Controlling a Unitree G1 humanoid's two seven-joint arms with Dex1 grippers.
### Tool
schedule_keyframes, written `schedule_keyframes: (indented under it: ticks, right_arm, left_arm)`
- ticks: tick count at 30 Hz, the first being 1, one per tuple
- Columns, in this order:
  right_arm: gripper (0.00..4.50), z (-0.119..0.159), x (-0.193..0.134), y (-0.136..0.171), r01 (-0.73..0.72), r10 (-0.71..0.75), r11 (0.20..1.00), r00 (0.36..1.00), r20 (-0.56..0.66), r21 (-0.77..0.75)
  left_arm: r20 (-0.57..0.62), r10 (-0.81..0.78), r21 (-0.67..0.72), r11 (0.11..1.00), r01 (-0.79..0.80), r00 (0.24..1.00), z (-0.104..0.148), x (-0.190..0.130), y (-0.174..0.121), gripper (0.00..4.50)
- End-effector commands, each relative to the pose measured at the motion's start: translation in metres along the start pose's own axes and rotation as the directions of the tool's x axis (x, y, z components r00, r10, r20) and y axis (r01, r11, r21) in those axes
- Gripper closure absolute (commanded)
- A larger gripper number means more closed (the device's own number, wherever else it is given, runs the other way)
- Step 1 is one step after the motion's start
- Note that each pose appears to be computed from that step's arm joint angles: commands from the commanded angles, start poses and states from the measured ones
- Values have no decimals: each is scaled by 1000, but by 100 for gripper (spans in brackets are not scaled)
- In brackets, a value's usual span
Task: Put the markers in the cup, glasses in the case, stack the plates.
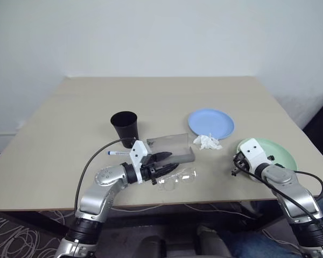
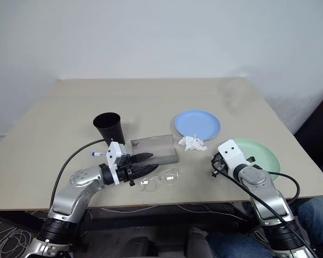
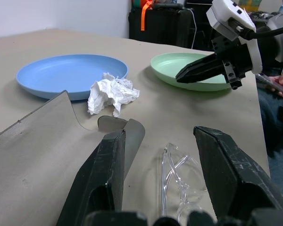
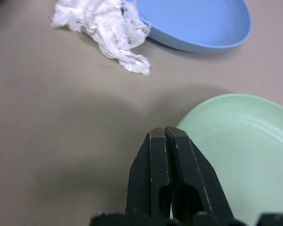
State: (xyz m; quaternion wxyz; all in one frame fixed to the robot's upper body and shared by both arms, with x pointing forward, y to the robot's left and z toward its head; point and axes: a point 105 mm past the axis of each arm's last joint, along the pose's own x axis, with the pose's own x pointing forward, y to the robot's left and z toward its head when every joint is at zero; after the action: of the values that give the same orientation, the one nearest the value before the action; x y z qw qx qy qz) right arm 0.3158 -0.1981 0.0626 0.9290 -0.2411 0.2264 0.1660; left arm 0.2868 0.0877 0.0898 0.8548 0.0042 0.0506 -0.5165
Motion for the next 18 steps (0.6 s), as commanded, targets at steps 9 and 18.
schedule_keyframes:
  ticks: [9, 18]
  right_arm:
    - [290, 29, -15, -12, 17, -15, 999, 998, 64, -28]
    - [186, 22, -20, -5, -12, 13, 1000, 997, -77, 23]
  left_arm:
    - [27, -13, 38, 999, 12, 1000, 11, 1, -1, 211]
    - [22, -7, 35, 999, 7, 1000, 10, 0, -2, 211]
